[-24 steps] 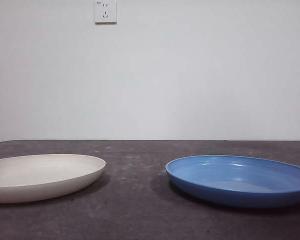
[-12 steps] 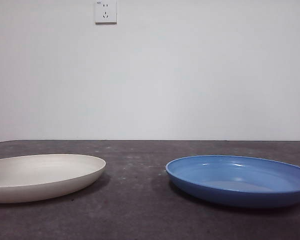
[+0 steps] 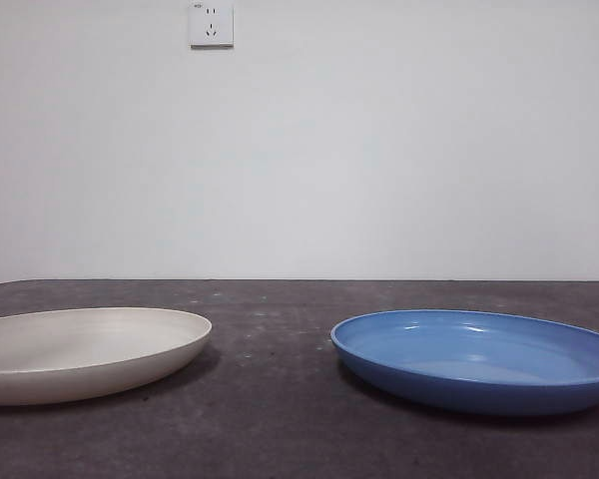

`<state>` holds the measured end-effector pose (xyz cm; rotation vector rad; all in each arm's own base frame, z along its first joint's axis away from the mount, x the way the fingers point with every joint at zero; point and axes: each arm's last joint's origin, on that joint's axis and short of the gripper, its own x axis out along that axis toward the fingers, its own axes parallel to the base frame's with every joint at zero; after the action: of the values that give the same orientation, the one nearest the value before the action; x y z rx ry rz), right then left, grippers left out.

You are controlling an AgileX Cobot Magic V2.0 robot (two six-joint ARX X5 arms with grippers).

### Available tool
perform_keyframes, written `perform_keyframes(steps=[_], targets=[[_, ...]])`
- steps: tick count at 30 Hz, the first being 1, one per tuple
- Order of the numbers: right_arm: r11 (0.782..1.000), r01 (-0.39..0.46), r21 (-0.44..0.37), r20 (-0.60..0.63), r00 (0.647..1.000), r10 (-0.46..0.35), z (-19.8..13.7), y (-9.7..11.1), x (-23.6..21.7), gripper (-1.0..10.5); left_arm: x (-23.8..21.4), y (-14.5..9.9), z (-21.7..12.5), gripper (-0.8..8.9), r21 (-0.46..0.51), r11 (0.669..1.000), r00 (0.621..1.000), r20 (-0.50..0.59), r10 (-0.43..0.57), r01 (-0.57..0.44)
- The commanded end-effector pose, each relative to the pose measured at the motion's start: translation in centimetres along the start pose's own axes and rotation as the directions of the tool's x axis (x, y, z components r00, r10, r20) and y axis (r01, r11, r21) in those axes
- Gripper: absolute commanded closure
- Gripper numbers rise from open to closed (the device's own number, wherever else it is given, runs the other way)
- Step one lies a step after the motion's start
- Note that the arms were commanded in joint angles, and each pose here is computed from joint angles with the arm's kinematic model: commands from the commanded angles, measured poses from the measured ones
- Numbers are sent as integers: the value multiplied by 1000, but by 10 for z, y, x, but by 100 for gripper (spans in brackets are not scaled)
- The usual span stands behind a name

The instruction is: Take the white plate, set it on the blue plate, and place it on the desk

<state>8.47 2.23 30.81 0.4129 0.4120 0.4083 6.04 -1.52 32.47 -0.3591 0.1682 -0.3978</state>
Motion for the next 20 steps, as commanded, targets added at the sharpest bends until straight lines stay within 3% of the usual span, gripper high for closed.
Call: perform_keyframes(steps=[1, 8, 13, 20], targets=[[998, -53, -36, -42, 998, 52, 9, 8, -3, 936, 0, -6, 10, 798, -12, 998, 998, -34, -57, 56], [965, -225, -137, -101, 972, 213, 23, 26, -16, 936, 9, -13, 16, 798, -84, 969, 945, -216, -245, 232], [950, -238, -200, -149, 966, 211, 27, 34, -32, 936, 10, -17, 18, 798, -95, 941, 895, -291, -339, 325], [939, -235, -250, -159, 967, 200, 30, 38, -43, 935, 8, -18, 19, 780, -64, 937, 890, -296, -347, 344]])
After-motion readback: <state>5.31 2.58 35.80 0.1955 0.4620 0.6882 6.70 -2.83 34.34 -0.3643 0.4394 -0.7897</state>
